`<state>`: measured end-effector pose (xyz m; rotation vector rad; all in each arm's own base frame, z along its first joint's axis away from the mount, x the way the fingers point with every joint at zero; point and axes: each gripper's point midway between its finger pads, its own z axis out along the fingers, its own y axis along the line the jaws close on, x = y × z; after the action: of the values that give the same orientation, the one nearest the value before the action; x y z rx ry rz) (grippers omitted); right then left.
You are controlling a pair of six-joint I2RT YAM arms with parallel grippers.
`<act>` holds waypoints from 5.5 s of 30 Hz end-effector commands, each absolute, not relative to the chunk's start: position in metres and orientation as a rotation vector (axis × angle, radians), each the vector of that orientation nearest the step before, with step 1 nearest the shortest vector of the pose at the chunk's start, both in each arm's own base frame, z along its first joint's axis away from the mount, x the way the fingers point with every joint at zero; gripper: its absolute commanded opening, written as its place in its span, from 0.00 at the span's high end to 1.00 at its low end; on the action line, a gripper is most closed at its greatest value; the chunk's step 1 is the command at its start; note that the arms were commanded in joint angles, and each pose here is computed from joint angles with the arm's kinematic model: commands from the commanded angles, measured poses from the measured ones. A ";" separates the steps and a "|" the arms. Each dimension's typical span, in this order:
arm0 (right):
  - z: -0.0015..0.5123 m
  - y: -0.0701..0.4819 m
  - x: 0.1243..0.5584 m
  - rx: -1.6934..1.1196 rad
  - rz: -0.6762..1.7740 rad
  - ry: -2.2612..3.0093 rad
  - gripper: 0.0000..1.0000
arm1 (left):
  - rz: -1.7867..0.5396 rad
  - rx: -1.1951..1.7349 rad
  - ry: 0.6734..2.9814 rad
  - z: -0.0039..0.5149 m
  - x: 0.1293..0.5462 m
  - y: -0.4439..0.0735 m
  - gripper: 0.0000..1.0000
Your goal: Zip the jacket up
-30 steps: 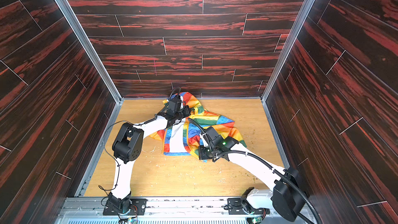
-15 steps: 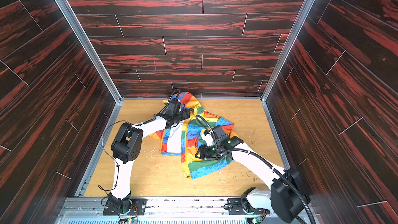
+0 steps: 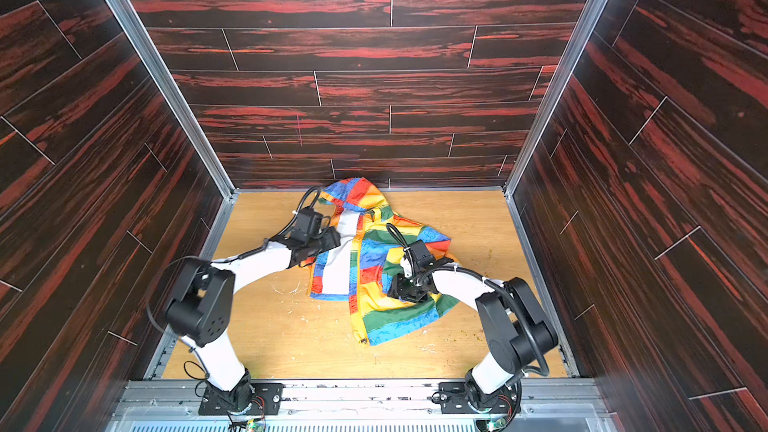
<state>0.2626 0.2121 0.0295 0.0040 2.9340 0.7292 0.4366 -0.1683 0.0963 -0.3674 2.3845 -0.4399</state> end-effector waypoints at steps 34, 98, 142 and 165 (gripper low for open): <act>0.083 0.272 0.516 0.032 0.346 2.656 0.31 | -0.544 -0.499 2.597 0.016 0.311 -0.146 0.68; 0.156 0.268 0.398 -0.277 0.511 2.578 0.31 | -0.302 -0.502 2.505 0.095 0.260 -0.087 1.00; 0.055 0.202 0.241 -0.383 0.186 2.803 1.00 | -0.286 -0.526 2.475 0.103 0.251 -0.078 1.00; 0.162 0.303 0.258 -0.363 0.790 2.608 0.27 | -0.812 -0.219 2.487 0.138 0.256 -0.172 1.00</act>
<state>0.2592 0.2585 0.1428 -0.3694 2.6335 0.5238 0.2457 -0.1382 0.1106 -0.3166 2.5551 -0.6156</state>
